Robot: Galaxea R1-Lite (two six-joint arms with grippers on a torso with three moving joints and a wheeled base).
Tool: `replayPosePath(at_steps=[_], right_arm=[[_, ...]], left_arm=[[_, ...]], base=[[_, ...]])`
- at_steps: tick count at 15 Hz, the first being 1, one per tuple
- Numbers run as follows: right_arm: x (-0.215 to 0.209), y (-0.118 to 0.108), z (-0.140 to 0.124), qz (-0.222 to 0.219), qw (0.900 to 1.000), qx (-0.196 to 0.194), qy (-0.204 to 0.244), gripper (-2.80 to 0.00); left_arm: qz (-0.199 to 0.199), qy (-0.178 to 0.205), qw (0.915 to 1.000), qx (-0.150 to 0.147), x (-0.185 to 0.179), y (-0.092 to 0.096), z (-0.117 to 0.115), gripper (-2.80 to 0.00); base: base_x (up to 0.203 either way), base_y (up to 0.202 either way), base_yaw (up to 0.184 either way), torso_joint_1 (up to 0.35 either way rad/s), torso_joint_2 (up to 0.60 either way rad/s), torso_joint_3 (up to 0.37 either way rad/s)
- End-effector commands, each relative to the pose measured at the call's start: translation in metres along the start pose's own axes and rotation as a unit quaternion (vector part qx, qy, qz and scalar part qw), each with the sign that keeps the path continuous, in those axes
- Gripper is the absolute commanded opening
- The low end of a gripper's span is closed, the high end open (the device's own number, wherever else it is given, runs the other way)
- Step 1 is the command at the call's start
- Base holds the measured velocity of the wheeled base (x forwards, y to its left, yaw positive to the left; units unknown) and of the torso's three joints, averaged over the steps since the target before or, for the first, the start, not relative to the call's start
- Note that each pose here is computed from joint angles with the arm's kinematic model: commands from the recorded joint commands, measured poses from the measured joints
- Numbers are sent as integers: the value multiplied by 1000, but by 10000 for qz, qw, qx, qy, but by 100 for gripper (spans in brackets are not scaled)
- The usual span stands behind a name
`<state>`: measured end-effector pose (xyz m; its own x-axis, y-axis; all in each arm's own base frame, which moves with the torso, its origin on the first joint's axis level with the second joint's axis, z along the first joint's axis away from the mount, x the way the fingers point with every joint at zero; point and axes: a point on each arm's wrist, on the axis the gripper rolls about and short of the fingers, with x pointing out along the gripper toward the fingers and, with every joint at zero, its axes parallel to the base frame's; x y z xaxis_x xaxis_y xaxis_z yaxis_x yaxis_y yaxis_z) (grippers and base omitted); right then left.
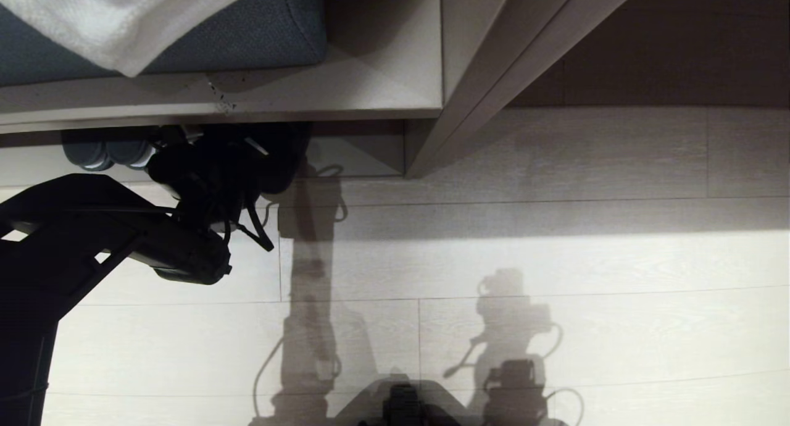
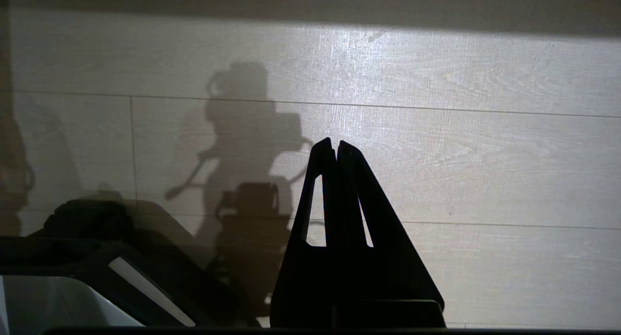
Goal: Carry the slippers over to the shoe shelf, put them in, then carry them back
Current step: Pick up the slippers in the shoe cabinet
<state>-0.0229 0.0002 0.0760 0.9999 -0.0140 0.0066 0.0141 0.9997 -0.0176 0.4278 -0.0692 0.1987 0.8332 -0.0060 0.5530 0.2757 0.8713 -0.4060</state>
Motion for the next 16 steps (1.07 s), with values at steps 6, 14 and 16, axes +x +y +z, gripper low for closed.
replayPosePath(at_steps=[6,14,16], right_arm=[[0,0,-12,1,10000,-4,2,-280],[0,0,-12,1,10000,-4,3,-280],[0,0,-12,1,10000,-4,2,-280]], left_arm=[[-266,-417,9988,-52,21,-8,-12,0],[-387,-988,9932,472,42,-10,-18,0],[-359,-1026,9928,509,43,-11,-16,-67]], base=[[0,0,0,0,0,0],[0,0,0,0,0,0],[0,0,0,0,0,0]])
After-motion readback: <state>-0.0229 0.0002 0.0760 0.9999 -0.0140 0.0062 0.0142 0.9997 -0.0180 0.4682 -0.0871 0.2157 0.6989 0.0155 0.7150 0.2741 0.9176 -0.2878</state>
